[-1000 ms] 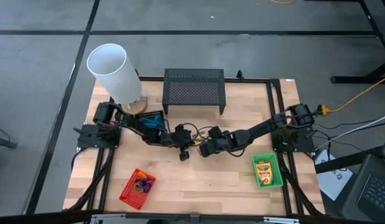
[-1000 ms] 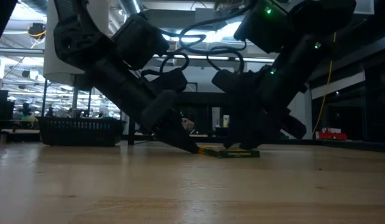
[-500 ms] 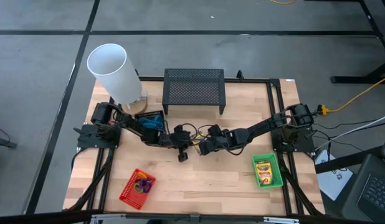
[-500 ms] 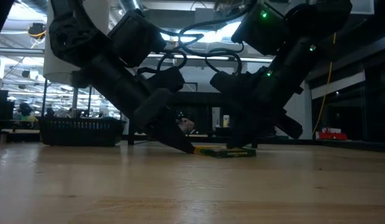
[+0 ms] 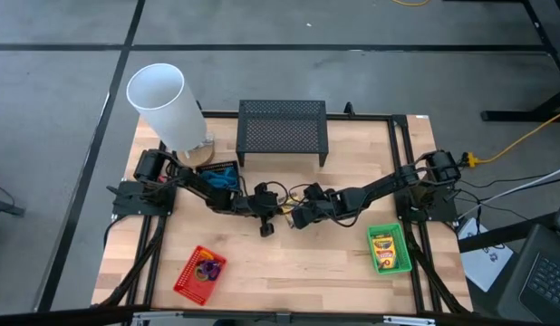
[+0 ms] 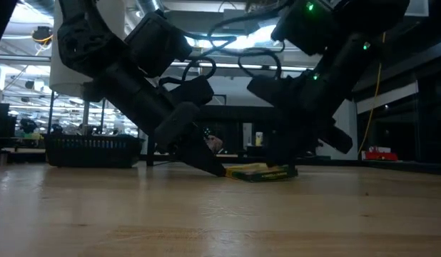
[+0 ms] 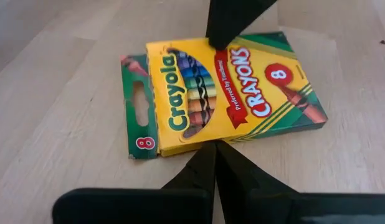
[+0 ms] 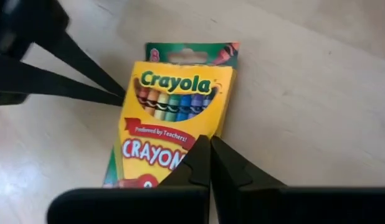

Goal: Pick & Place Office Desk Supplies
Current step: Put the crayon box into the green bin

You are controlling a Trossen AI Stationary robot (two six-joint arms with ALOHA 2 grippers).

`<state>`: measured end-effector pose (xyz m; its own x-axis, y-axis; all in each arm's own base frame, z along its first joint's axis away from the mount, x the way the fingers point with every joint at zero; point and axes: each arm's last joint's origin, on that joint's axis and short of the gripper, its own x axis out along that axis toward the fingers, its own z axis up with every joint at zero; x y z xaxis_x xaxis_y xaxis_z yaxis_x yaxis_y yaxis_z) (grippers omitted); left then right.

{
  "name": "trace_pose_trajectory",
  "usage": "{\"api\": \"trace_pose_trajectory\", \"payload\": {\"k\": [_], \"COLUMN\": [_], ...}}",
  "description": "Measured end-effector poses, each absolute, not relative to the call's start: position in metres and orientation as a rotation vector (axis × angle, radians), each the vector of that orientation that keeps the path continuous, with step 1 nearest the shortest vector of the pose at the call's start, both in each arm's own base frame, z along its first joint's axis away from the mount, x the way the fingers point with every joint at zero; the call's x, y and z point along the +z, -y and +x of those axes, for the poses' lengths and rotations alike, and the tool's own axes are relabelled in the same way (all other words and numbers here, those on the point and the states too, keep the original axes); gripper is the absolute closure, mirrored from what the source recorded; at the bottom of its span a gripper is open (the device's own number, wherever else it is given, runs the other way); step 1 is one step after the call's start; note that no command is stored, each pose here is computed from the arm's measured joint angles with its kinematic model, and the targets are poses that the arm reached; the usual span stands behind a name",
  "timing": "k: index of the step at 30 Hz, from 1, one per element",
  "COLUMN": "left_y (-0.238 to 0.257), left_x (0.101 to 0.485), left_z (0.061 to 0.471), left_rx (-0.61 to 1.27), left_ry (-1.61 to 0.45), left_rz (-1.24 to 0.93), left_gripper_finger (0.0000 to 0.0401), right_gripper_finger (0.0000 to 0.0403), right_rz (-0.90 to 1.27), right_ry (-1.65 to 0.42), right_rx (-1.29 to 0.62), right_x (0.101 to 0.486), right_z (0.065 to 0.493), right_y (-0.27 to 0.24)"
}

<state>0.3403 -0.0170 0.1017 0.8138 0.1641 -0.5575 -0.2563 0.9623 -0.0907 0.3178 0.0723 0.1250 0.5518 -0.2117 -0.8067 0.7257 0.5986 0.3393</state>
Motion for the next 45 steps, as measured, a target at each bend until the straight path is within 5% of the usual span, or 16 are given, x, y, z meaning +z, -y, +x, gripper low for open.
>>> {"api": "trace_pose_trajectory", "payload": {"k": [15, 45], "left_y": [0.018, 0.016], "left_x": [0.106, 0.105], "left_z": [0.339, 0.339], "left_rx": [0.205, 0.173], "left_ry": [-0.590, -0.599], "left_rz": [-0.174, -0.193], "left_gripper_finger": [0.0386, 0.0390], "right_gripper_finger": [0.0402, 0.0403], "right_rz": [0.683, 0.889], "right_ry": [-0.779, -0.989], "right_rx": [-0.635, -0.809], "right_x": [0.166, 0.238], "right_z": [0.293, 0.152], "right_y": [-0.080, -0.119]}}
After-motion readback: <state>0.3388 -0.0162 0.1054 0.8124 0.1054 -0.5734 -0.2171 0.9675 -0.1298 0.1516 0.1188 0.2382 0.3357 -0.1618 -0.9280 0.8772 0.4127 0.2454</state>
